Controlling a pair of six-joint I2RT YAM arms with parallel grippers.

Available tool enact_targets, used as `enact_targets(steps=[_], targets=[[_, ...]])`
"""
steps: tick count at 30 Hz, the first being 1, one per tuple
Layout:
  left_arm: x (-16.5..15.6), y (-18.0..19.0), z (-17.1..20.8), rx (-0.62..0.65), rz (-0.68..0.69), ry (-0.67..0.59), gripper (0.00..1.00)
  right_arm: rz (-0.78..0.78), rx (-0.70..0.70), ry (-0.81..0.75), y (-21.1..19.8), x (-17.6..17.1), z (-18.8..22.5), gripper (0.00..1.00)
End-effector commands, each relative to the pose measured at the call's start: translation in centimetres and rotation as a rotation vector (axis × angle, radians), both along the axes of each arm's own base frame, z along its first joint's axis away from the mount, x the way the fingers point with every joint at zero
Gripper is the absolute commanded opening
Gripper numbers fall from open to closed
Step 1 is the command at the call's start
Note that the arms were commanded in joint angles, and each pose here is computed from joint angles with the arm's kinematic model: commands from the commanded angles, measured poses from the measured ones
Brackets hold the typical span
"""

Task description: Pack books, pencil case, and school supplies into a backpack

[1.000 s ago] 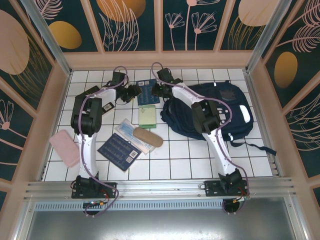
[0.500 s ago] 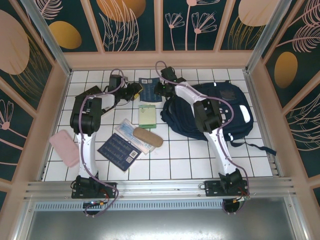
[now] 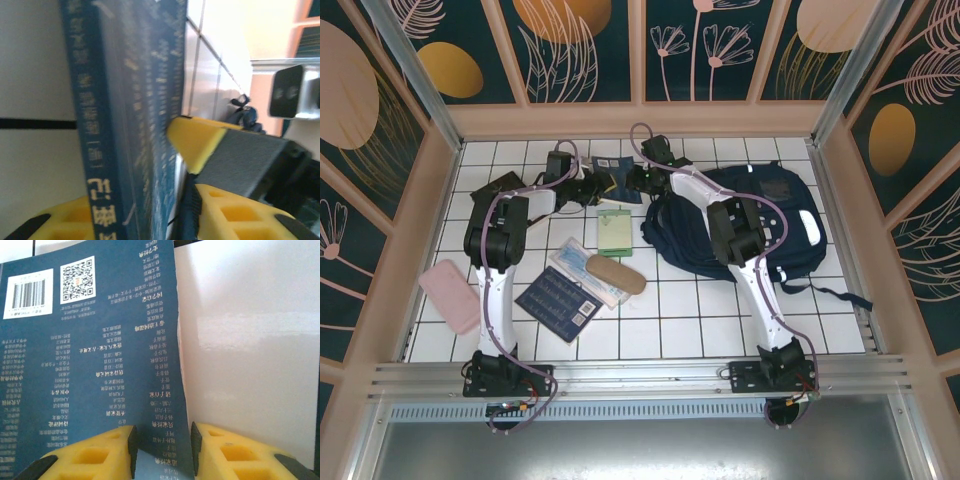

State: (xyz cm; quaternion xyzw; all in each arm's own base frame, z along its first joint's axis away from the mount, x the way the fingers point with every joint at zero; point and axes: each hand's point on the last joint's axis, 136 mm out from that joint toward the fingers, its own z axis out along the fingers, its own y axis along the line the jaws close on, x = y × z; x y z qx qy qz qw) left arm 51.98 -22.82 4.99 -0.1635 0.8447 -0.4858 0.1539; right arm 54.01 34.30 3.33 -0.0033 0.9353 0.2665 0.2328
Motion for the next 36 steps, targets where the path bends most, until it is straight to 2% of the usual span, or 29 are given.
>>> enact_targets(steps=[1, 3, 6, 7, 14, 20, 25, 31, 36], targets=[[0.2, 0.8, 0.8, 0.069, -0.030, -0.037, 0.35, 0.048, 0.003, 0.048, 0.6, -2.1, 0.5, 0.36], [0.2, 0.9, 0.6, 0.073, -0.036, -0.034, 0.27, 0.052, -0.002, 0.026, 0.6, -1.8, 1.3, 0.37], [0.4, 0.8, 0.6, 0.067, -0.038, -0.034, 0.02, 0.052, -0.012, -0.015, 0.4, -1.4, 3.4, 0.38], [0.4, 0.8, 0.8, 0.061, -0.037, -0.035, 0.00, 0.048, -0.016, -0.033, 0.3, -1.3, 4.4, 0.39], [0.6, 0.4, 4.6, -0.004, -0.026, -0.114, 0.00, 0.009, -0.096, -0.169, -2.5, -2.0, 11.9, 0.44], [0.2, 0.2, 9.5, -0.066, -0.014, -0.203, 0.00, -0.042, -0.257, -0.165, -7.5, -5.7, 13.1, 0.49], [-0.7, 0.3, 12.2, -0.092, -0.012, -0.249, 0.00, -0.059, -0.372, -0.112, -11.5, -10.1, 11.5, 0.50], [-2.0, 0.5, 14.0, -0.106, -0.012, -0.278, 0.00, -0.017, -0.409, -0.026, -13.2, -15.1, 8.1, 0.49], [-2.8, 0.6, 14.8, -0.116, -0.012, -0.284, 0.00, -0.034, -0.471, 0.026, -14.7, -16.7, 5.3, 0.49]])
